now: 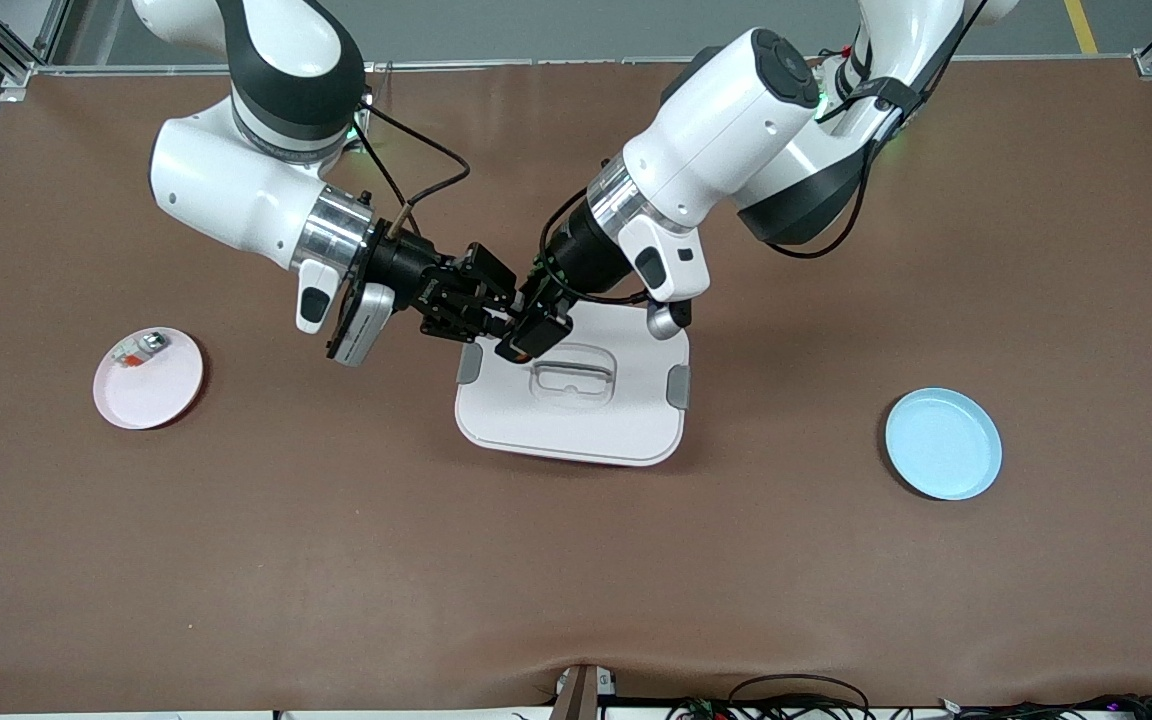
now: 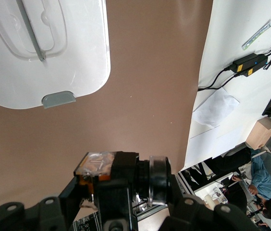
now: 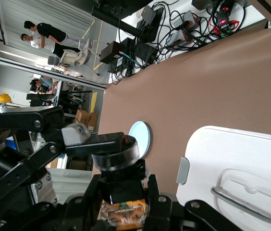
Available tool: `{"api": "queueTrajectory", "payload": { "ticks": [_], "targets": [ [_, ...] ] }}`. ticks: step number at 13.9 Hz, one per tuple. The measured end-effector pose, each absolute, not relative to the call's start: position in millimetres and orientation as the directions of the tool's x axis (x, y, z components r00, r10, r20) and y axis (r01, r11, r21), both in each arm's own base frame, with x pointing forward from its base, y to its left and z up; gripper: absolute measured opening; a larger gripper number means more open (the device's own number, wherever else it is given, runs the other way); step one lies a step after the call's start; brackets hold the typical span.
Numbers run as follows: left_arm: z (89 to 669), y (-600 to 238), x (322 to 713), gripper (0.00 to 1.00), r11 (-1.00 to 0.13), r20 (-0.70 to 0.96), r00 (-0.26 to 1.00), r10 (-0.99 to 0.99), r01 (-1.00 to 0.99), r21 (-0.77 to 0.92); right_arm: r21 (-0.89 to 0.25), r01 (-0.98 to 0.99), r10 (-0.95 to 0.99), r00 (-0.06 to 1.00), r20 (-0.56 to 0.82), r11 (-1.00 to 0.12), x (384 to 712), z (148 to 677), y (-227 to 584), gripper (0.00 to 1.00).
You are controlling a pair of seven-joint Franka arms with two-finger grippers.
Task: Transfer orange switch to right arm and place
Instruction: 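Close the right gripper on the switch and open the left gripper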
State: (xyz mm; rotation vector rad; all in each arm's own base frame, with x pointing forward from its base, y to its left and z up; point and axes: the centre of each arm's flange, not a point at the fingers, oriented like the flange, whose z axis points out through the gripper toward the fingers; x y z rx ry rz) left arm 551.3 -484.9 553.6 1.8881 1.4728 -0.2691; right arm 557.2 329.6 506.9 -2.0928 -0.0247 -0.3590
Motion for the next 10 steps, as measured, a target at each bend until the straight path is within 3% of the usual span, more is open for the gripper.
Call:
{"api": "queueTrajectory", "payload": {
  "ticks": [6,9,10],
  "targets": [
    [553.7,-486.2,550.4,0.72,-0.099,-0.551,0.337,0.763,0.904,0.415,-0.834,0.168,-0.123,0.955,0.270,-0.526,557.2,506.7,329.1,0.42],
    [555.3,-485.7,551.5,0.99,-0.103,-0.535,0.352,0.768,0.893,0.439,-0.789,0.223,-0.067,0.946,0.316,-0.572,558.4,505.2,326.3,0.42],
    [556.1,-485.7,551.6,1.00,-0.102,-0.535,0.353,0.768,0.892,0.441,-0.771,0.241,-0.041,0.945,0.326,-0.589,560.3,504.5,322.0,0.42]
  ]
}}
